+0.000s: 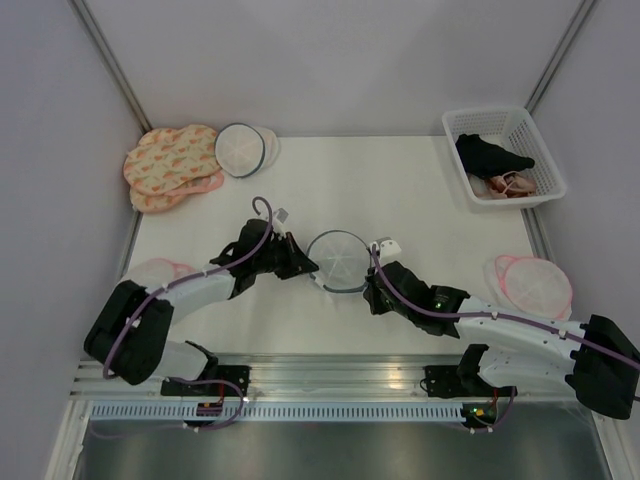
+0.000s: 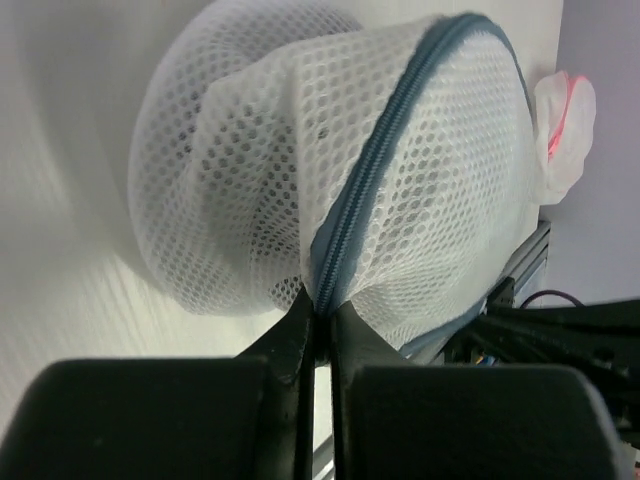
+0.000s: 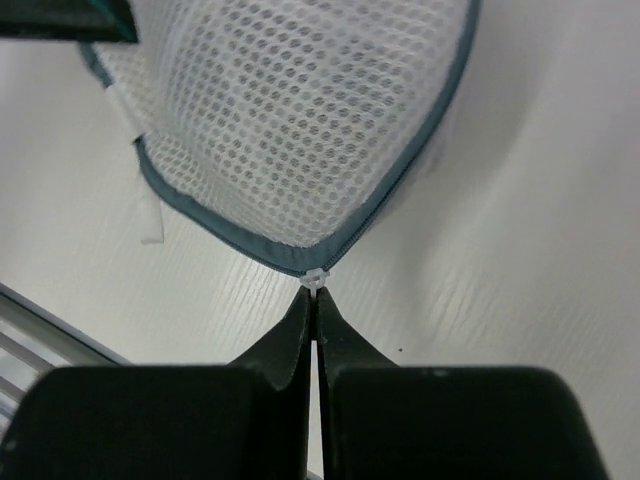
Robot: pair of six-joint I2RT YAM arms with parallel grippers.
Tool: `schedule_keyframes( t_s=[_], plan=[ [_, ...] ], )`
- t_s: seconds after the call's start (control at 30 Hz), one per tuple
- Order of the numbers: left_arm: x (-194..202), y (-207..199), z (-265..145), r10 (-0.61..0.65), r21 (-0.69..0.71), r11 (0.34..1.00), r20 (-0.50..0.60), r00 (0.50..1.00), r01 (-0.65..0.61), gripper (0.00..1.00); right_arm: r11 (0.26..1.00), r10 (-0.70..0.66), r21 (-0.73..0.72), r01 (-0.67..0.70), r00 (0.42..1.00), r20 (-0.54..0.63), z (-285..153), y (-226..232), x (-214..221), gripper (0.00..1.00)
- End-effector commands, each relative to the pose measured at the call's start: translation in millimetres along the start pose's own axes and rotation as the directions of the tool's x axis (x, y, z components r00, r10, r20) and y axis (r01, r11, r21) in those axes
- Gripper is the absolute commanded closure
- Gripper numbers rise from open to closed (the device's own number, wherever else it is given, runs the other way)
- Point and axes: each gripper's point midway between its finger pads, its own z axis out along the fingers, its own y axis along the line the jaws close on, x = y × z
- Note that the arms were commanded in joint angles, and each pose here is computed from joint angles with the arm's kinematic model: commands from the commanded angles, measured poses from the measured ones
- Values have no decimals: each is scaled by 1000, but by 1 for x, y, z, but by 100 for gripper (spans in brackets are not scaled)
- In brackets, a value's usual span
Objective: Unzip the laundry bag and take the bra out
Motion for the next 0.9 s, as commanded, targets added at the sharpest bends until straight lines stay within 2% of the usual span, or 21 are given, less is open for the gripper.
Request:
schedule_keyframes(
  t_s=[0.0, 0.07, 0.1, 0.17, 0.2, 0.23, 0.27, 0.4, 0.43, 0.5, 0.53, 0.73, 0.87],
  plan=[
    [-60, -23, 19, 85, 84, 992, 122, 989, -95, 98, 992, -28, -124, 23, 999, -40, -3, 18, 10, 100],
    [-72, -24, 27, 70, 95, 992, 121, 990, -82, 96, 985, -24, -171, 16, 999, -44, -2, 27, 11, 100],
    [-82, -30, 32, 74, 121, 988, 139, 987, -91, 75, 981, -23, -195, 13, 998, -53, -2, 32, 13, 100],
    [-89, -32, 34, 46, 129, 989, 152, 987, -66, 39, 978, -18, -209, 8, 999, -47, 0, 36, 11, 99],
    [-91, -35, 32, 42, 134, 989, 158, 987, -63, 27, 978, -18, -210, 9, 999, -44, 1, 37, 10, 100],
    [-91, -36, 30, 28, 133, 990, 164, 986, -50, 8, 978, -16, -210, 7, 999, -41, 2, 37, 9, 100],
    [-91, -34, 29, 18, 123, 992, 172, 985, -39, 1, 975, -10, -221, 4, 1000, -25, 3, 41, 5, 99],
    [-66, -14, 8, -40, 72, 997, 169, 985, 28, 0, 970, -5, -243, 4, 1000, -2, 8, 50, -4, 99],
    [-65, -25, -5, -54, 107, 994, 192, 980, 34, 0, 966, 0, -260, 3, 1000, 12, 9, 55, -9, 100],
    [-43, -18, -13, -72, 106, 993, 175, 982, 54, 0, 959, -9, -282, 15, 1000, 21, 13, 61, -13, 100],
    [-37, -32, -23, -67, 146, 988, 184, 981, 40, 0, 950, -11, -310, 19, 1000, 28, 12, 68, -17, 100],
    [2, -53, -37, -75, 258, 965, 137, 988, 37, 0, 924, -26, -380, 41, 999, 44, 11, 85, -24, 99],
    [20, -50, -27, -89, 241, 969, 98, 991, 64, 0, 899, -7, -437, 40, 997, 77, 0, 95, -34, 100]
  ],
)
